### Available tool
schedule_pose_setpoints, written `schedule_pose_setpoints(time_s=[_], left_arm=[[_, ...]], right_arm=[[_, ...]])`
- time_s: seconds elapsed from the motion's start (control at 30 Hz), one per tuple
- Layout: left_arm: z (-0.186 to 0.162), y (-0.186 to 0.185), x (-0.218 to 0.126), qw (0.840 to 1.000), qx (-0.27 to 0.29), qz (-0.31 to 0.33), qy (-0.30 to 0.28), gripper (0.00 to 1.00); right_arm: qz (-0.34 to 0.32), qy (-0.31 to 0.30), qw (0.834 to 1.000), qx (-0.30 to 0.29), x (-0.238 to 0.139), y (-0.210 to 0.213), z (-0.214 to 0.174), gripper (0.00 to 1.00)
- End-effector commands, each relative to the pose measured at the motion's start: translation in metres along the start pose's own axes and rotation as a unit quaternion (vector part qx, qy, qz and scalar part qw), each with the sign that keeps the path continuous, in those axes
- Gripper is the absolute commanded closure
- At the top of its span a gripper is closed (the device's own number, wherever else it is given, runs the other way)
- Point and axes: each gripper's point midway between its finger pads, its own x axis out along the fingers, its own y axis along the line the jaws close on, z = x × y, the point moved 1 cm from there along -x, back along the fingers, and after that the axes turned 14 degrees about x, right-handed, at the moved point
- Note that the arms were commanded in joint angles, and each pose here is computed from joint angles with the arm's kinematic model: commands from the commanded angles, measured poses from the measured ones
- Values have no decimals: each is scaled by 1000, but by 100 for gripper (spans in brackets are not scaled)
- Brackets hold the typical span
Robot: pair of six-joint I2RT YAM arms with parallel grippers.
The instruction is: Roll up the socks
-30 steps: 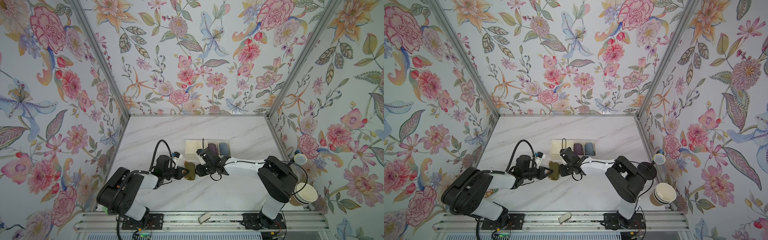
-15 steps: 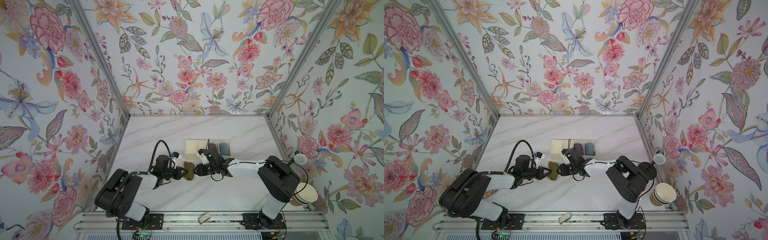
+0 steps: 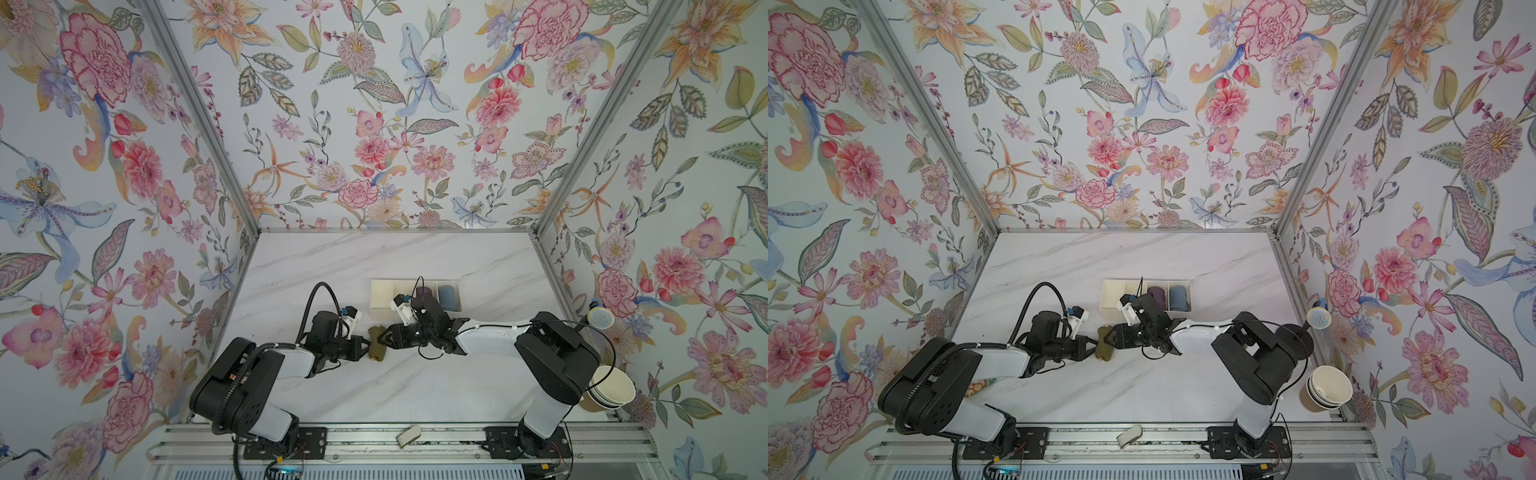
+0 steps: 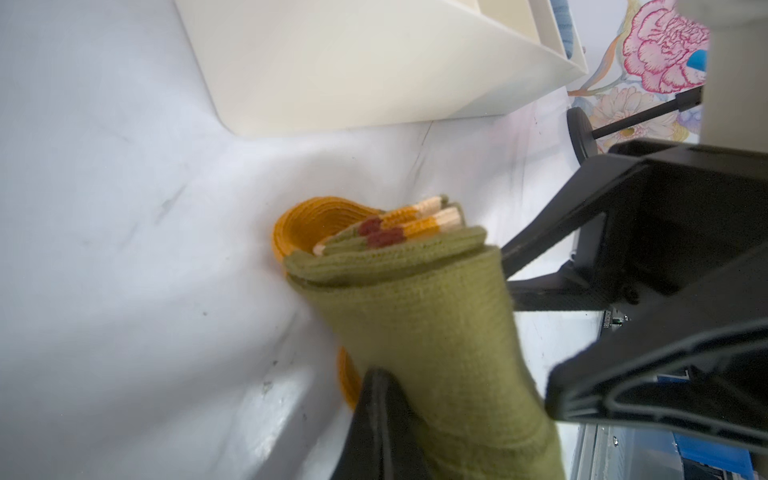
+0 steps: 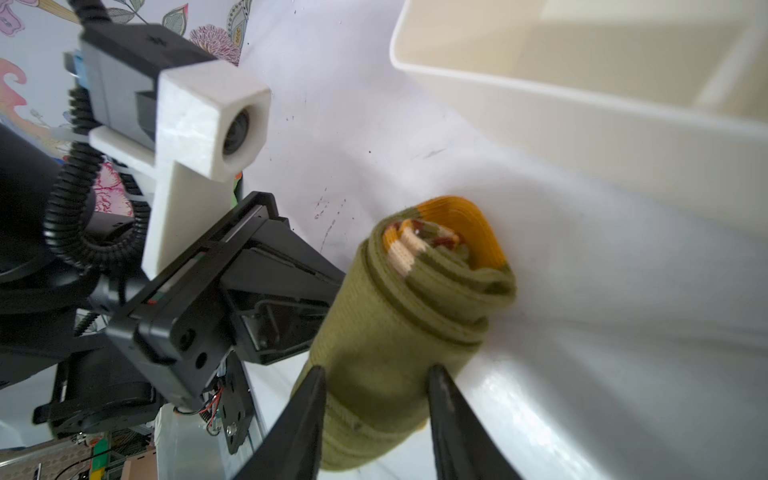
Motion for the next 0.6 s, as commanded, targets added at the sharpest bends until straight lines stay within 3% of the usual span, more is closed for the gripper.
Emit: schedule_pose_setpoints(time_s=[0.0, 0.57], left_arm=[[-12, 3, 0, 1000, -2, 8, 18, 100], [-6, 2, 0, 1000, 0, 9, 13, 100]], right_arm=[[8, 7, 1000, 12, 1, -2, -6, 56], [-9, 12, 1000, 15, -2, -7, -10, 37]])
